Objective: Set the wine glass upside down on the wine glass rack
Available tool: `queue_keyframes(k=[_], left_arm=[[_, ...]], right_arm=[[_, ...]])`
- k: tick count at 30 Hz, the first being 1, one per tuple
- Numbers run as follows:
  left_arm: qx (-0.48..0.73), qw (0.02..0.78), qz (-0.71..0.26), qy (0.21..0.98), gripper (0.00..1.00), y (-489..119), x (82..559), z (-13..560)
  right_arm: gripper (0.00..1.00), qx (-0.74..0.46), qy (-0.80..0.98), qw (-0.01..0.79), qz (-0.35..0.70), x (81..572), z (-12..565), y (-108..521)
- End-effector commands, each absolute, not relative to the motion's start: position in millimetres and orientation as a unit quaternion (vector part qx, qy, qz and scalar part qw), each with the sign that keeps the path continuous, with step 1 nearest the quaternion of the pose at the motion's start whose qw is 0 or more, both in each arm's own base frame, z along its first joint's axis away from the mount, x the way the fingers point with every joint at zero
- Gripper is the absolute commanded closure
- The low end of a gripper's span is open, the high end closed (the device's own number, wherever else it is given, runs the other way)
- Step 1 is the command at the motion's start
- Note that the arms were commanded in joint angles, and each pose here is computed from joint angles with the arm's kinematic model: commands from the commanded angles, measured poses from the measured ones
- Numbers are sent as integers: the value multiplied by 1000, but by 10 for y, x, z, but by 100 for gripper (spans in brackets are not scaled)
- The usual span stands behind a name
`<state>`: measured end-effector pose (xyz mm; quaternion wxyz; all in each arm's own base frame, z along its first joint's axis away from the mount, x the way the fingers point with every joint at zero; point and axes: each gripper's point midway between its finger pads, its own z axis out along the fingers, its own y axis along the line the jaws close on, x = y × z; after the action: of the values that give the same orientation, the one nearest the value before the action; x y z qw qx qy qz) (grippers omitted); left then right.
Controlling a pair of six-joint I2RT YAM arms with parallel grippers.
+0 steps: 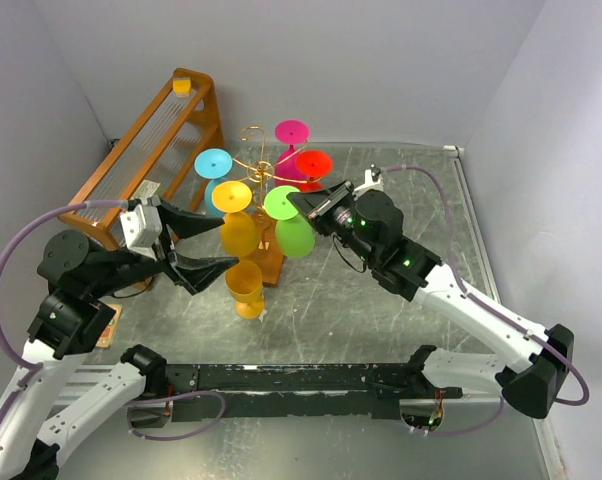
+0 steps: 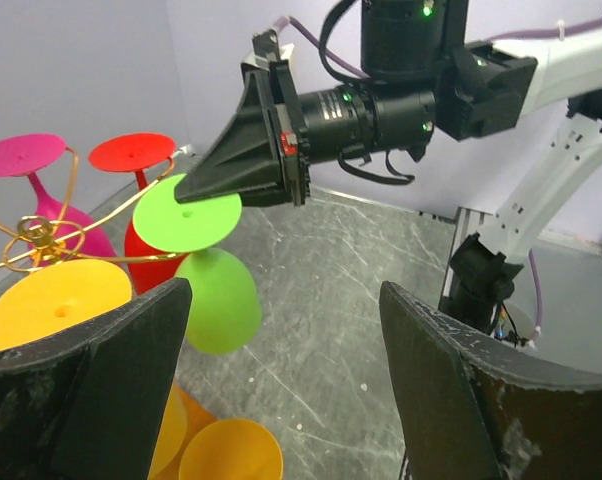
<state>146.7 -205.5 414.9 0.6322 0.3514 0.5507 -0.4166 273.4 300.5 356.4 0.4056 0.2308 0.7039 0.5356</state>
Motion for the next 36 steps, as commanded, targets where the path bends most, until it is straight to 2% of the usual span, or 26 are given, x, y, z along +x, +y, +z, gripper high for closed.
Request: queue_keyframes(k=[1, 7, 27, 36], left_arm=[[392, 600, -435, 546, 14, -2161, 1385, 3945], [388, 576, -427, 579, 16, -2208, 1528, 3617], [304, 508, -344, 729, 17, -1970, 1852, 2819], [283, 486, -349, 749, 25, -1979, 1833, 2614]], right_arm=[[100, 253, 695, 429, 519, 2806, 3582, 2859], [99, 249, 697, 449, 501, 2880, 3580, 2839], [45, 254, 705, 467, 469, 2830, 3487, 2637], [33, 274, 700, 490, 441, 2711, 3493, 2296]])
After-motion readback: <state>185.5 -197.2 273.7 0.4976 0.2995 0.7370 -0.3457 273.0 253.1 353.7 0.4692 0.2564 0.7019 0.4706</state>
